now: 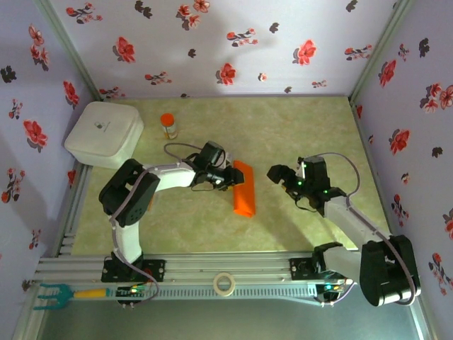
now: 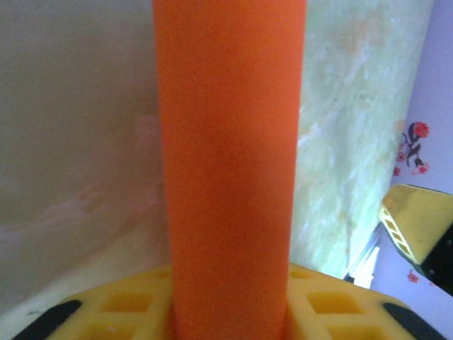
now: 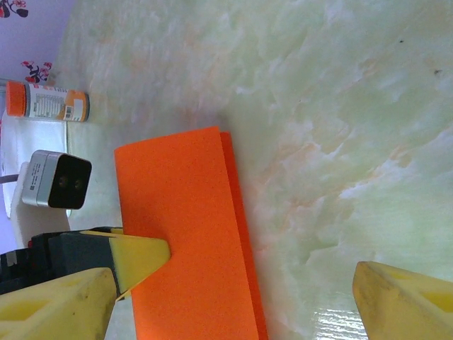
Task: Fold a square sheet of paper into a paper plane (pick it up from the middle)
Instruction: First fold the square sheet of paper in half at the center of the table.
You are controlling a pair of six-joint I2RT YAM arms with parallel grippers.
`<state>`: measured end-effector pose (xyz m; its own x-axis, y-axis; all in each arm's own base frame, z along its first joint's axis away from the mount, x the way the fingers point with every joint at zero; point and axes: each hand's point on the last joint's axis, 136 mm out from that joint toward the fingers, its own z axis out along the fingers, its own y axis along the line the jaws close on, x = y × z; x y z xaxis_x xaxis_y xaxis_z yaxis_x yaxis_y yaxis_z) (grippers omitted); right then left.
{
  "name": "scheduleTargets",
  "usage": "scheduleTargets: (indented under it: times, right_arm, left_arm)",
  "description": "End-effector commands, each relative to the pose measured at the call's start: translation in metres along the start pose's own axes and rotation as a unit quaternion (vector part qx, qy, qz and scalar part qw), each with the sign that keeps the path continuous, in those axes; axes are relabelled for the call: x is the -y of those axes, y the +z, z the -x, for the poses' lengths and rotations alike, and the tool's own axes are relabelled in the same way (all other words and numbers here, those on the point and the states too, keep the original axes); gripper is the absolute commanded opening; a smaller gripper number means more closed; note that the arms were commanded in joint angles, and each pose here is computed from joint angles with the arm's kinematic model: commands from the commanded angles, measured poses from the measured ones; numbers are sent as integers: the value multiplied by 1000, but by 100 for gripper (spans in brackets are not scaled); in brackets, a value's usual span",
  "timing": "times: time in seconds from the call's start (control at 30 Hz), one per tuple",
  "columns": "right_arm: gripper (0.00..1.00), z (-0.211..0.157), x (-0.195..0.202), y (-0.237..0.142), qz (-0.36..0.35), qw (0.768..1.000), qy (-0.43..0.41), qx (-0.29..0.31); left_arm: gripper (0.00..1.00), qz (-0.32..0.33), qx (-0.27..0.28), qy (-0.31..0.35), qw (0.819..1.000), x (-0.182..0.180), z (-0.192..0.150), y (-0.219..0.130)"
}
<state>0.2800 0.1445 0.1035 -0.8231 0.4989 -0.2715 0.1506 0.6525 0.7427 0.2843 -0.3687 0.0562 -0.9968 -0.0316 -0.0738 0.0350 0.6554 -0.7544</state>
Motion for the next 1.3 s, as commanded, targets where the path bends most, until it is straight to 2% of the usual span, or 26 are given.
scheduleTargets:
  times: [0.0, 0.23, 0.43, 0.53, 0.9, 1.13, 1.27]
  right_arm:
    - [87, 7, -19, -1, 30, 1000, -1, 1]
    - [87, 5, -17, 2, 27, 1000, 2, -4]
    - [87, 4, -17, 4, 29, 1000, 3, -9]
    - [87, 3, -18, 7, 32, 999, 4, -14]
    - [82, -6, -21, 18, 42, 998, 3, -42]
    - [80, -8, -21, 20, 41, 998, 1, -48]
    - [79, -12, -23, 22, 47, 997, -2, -60]
  left_arm:
    - [37, 44, -4, 3, 999, -21, -2, 0]
    - [54, 90, -1, 24, 996, -28, 0, -7]
    - [61, 114, 11, 48, 992, -26, 3, -18]
    - [61, 132, 20, 57, 989, -28, 5, -25]
    - [50, 160, 24, 51, 986, -41, 6, -26]
    - [51, 155, 37, 47, 986, -43, 8, -25]
    - [57, 166, 41, 42, 984, -49, 9, -25]
